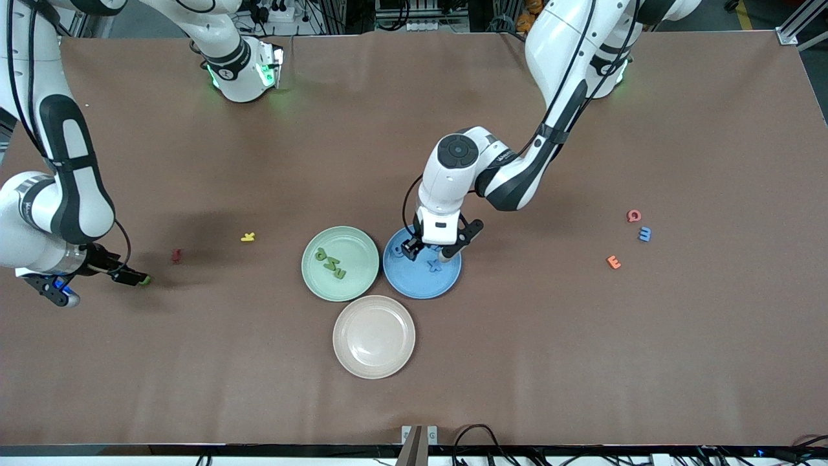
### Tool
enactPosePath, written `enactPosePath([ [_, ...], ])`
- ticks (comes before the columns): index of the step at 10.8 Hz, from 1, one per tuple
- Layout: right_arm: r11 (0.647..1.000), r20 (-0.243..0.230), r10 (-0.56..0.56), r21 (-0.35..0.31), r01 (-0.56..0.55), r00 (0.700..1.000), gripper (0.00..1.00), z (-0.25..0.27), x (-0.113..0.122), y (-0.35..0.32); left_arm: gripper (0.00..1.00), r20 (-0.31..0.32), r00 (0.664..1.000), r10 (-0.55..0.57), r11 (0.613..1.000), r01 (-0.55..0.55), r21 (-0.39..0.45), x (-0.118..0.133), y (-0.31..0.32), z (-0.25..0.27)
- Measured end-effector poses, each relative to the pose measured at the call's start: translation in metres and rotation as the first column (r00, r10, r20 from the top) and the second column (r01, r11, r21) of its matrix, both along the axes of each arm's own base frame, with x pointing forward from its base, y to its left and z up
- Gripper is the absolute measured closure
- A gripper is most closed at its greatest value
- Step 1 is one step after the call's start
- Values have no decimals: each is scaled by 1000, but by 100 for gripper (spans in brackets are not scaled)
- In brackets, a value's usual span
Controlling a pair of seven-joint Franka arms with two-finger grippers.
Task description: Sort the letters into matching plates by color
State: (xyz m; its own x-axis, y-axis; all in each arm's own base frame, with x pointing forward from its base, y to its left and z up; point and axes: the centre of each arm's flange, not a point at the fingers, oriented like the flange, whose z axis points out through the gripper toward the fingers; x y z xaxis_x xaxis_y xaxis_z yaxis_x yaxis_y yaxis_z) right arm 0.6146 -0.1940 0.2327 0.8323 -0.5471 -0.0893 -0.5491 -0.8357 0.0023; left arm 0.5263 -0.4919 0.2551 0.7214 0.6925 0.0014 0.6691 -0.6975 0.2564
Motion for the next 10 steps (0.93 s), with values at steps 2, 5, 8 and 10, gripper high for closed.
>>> enactPosePath([
  [2, 1000, 29, -11, -19, 12, 1000, 0, -11, -5, -6, 16, -30, 995, -95, 992, 97, 76, 10, 11, 6],
  [5, 999, 50, -13, -34, 14, 999, 0, -25, -5, -7, 0, -75, 978, -193, 969, 202, 145, 34, 46, 16],
  [8, 998, 72, -11, -53, 15, 997, 0, -43, -5, -8, 0, -158, 939, -305, 919, 333, 210, 73, 126, 56],
  [10, 998, 77, -11, -59, 15, 997, 0, -51, -5, -9, 0, -221, 910, -349, 890, 396, 226, 93, 187, 81],
])
